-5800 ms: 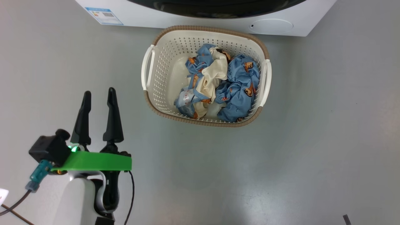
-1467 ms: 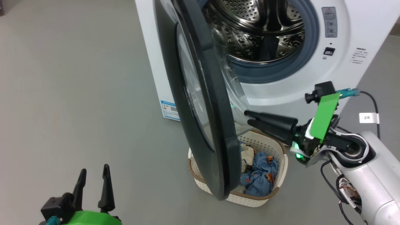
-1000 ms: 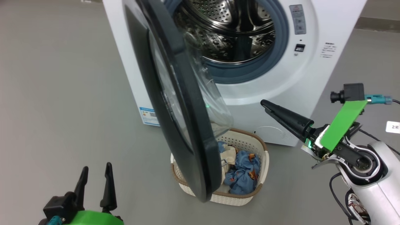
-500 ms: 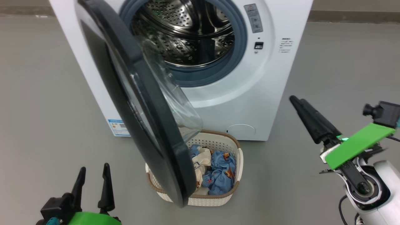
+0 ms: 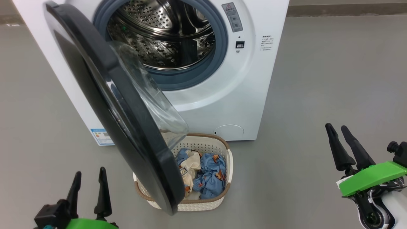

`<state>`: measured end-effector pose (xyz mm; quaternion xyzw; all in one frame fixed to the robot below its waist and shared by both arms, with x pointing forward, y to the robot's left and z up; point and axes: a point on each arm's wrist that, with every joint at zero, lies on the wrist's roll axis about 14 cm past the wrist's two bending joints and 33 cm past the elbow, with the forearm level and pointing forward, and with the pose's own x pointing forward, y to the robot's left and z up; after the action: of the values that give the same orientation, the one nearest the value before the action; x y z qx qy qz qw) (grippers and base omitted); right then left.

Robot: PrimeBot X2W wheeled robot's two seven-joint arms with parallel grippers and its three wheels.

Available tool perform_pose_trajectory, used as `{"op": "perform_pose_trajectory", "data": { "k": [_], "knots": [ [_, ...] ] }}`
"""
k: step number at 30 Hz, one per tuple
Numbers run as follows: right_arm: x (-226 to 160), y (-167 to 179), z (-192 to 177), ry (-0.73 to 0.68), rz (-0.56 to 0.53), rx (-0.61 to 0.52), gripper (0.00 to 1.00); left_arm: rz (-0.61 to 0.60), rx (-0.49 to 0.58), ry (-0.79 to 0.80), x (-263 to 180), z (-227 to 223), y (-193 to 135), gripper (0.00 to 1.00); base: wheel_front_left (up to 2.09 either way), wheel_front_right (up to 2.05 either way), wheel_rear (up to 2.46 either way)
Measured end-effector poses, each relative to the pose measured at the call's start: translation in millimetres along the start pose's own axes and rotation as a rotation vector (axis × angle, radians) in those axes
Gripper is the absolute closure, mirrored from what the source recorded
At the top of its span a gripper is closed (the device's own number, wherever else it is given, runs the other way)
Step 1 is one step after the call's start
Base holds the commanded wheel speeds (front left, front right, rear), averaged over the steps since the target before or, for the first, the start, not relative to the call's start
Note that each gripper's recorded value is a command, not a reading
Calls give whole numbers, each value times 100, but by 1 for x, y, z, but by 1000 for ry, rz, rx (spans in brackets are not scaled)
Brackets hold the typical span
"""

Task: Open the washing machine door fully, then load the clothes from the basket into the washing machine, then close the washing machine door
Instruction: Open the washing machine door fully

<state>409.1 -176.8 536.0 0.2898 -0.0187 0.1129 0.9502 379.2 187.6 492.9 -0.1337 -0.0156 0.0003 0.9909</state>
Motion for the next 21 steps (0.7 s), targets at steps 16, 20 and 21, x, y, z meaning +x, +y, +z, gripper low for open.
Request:
{"op": "perform_pose_trajectory", "data": {
  "k": [16,20,21],
  "knots": [
    [-13,-31,-5,-20,-125,-283,0,-23,26,6,-2,-2,-6,0,0,0,0],
    [-15,-31,-10,-9,-131,-304,0,-18,26,1,-3,0,-5,0,0,0,0],
    [-16,-32,-10,-9,-133,-305,0,-17,26,0,-3,0,-5,0,0,0,0]
  ]
}}
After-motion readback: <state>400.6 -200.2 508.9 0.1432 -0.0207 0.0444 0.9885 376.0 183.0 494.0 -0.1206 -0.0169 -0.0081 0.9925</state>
